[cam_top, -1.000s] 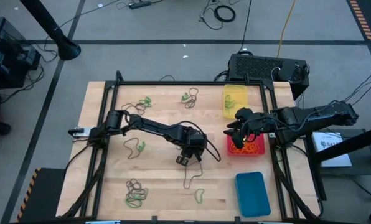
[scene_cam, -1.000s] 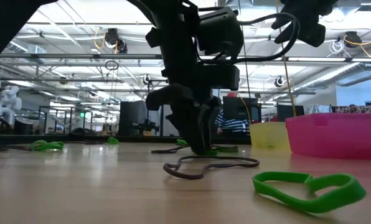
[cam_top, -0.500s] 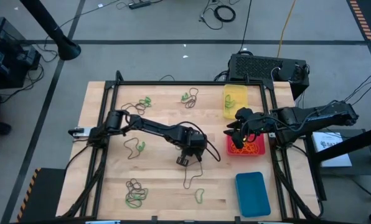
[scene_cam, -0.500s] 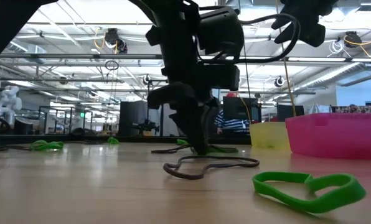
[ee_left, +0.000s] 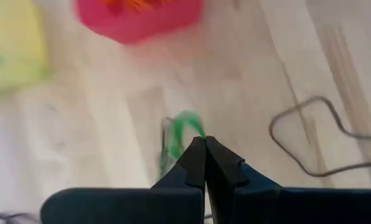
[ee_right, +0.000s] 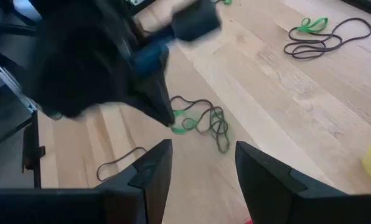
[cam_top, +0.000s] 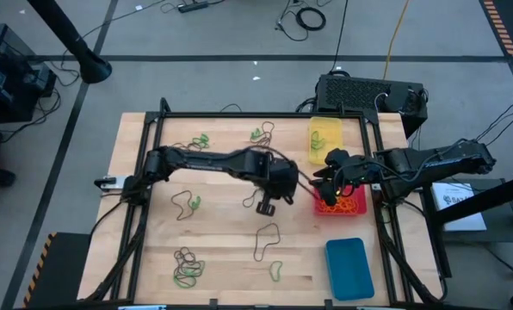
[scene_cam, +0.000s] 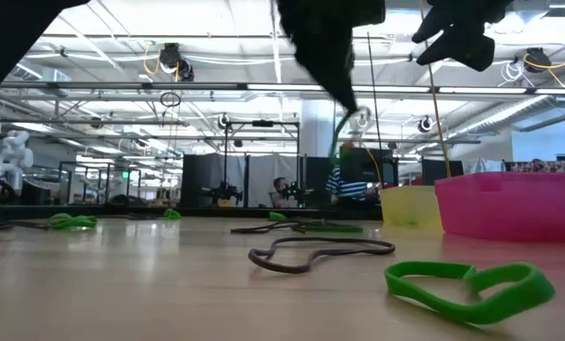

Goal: Sort rubber bands into baskets
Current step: Put the green rubber band into the yellow bin

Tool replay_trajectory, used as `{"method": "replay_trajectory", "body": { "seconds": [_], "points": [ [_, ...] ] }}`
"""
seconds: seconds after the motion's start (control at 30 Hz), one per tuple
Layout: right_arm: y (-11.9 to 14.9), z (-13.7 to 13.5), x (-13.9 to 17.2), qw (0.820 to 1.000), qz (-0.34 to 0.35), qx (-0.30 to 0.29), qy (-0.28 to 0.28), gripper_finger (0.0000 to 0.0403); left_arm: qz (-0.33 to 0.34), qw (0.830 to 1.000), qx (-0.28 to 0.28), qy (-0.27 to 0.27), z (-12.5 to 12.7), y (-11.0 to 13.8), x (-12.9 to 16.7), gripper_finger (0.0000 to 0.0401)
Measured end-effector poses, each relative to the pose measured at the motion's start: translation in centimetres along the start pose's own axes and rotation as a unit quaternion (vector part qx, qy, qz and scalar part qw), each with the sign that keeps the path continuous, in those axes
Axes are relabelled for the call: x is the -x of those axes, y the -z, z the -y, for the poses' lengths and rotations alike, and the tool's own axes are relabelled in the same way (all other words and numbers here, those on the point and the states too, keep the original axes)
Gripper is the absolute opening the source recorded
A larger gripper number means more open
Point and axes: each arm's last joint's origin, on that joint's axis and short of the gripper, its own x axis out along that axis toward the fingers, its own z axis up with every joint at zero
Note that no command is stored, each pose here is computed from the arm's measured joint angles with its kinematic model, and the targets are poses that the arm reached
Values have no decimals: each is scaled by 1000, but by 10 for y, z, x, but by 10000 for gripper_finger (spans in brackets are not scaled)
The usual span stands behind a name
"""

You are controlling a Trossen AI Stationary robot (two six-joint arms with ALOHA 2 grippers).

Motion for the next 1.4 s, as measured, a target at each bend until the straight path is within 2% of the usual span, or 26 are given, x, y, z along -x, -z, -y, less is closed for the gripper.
{"method": "replay_trajectory", "body": {
  "seconds": [0.17,0.27,0.4,0.5,0.6,0.8,1.03,1.23,1.3,1.4],
  "points": [
    [-1,-1,0,1000,3,-2,-4,169,12,998,30,57,-13,-2,26,2],
    [0,-2,0,1000,-9,-2,-20,169,18,995,56,80,-23,1,31,2],
    [3,1,3,999,-34,-19,-22,169,20,996,72,56,-40,5,28,2],
    [7,8,13,998,-46,-31,-8,169,57,995,83,26,-60,4,23,2],
    [10,15,26,998,-49,-34,1,169,125,986,108,-11,-86,-2,13,2],
    [16,37,57,997,0,-53,55,169,272,941,193,-61,-135,-12,-11,2],
    [17,53,79,988,85,-64,111,169,403,870,278,-62,-174,-11,-52,2],
    [17,58,81,983,96,5,154,169,442,807,393,-20,-195,6,-93,2],
    [16,58,80,982,94,24,161,169,440,795,417,-10,-198,11,-104,2],
    [15,59,80,981,92,42,169,169,432,790,435,0,-197,13,-112,2]
  ]
}}
